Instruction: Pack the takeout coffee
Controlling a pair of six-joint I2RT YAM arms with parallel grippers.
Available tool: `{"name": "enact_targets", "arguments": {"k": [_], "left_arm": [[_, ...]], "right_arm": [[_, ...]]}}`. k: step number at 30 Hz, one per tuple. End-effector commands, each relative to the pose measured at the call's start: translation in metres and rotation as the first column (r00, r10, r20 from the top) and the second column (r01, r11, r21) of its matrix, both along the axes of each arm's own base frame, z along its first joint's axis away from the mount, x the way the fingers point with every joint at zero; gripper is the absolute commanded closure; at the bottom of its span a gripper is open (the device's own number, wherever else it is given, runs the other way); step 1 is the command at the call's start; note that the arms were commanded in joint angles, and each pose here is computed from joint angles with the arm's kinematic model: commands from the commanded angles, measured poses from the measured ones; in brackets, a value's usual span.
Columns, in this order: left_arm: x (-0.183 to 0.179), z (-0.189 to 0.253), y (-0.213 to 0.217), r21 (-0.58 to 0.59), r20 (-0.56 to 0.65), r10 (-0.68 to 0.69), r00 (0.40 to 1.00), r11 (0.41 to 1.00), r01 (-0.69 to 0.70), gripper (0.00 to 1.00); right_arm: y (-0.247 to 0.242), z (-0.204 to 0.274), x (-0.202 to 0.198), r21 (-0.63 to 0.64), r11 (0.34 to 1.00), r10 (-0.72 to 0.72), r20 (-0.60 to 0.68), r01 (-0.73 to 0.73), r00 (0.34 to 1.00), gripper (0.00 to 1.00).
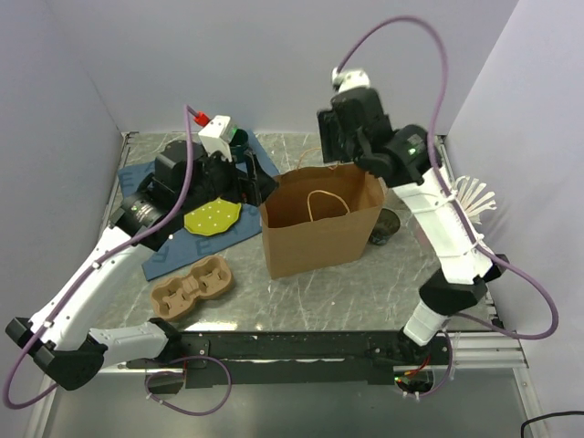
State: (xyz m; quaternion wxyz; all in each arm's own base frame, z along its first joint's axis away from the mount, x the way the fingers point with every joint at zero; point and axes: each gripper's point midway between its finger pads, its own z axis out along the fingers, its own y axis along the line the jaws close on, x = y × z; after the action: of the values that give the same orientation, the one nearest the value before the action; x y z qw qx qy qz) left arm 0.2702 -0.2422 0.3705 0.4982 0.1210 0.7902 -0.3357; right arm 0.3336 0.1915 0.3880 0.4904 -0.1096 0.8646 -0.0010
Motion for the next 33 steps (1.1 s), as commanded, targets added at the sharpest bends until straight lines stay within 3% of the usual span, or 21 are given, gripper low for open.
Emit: {"name": "enact_targets", "arguments": {"k": [1,7,15,22,27,33], "left_arm": [[-0.009,0.052,0.016,-0.043,0.116,0.031,0.993,0.999,-0.026,0.03],[-0.028,0.06,0.03,-0.075,0.126,0.04,0.991,0.997,-0.031,0.03],[-0.063,0.051,0.048,-0.072,0.119,0.004,0.993,0.997,0.004,0.03],[-0.072,0.039,0.059,-0.055,0.097,0.027,0.995,0.998,-0.022,0.04],[-0.077,0.037,0.06,-0.059,0.09,0.018,0.996,0.998,-0.013,0.03],[-0.073,0.037,0.064,-0.029,0.113,0.028,0.993,0.999,-0.025,0.03]], "right_arm": [[-0.025,0.054,-0.016,0.127,0.989,-0.089,0.073,0.079,0.993,0.34],[-0.084,0.035,-0.022,0.134,0.956,-0.271,0.07,0.26,0.96,0.35],[-0.189,-0.042,-0.047,0.029,0.828,-0.557,-0.057,0.559,0.828,0.34],[-0.239,-0.095,-0.041,-0.081,0.778,-0.627,-0.171,0.623,0.76,0.41],[-0.244,-0.113,-0.007,-0.071,0.827,-0.56,-0.187,0.557,0.807,0.41],[-0.265,-0.136,0.025,-0.091,0.797,-0.6,-0.235,0.597,0.765,0.41]]}}
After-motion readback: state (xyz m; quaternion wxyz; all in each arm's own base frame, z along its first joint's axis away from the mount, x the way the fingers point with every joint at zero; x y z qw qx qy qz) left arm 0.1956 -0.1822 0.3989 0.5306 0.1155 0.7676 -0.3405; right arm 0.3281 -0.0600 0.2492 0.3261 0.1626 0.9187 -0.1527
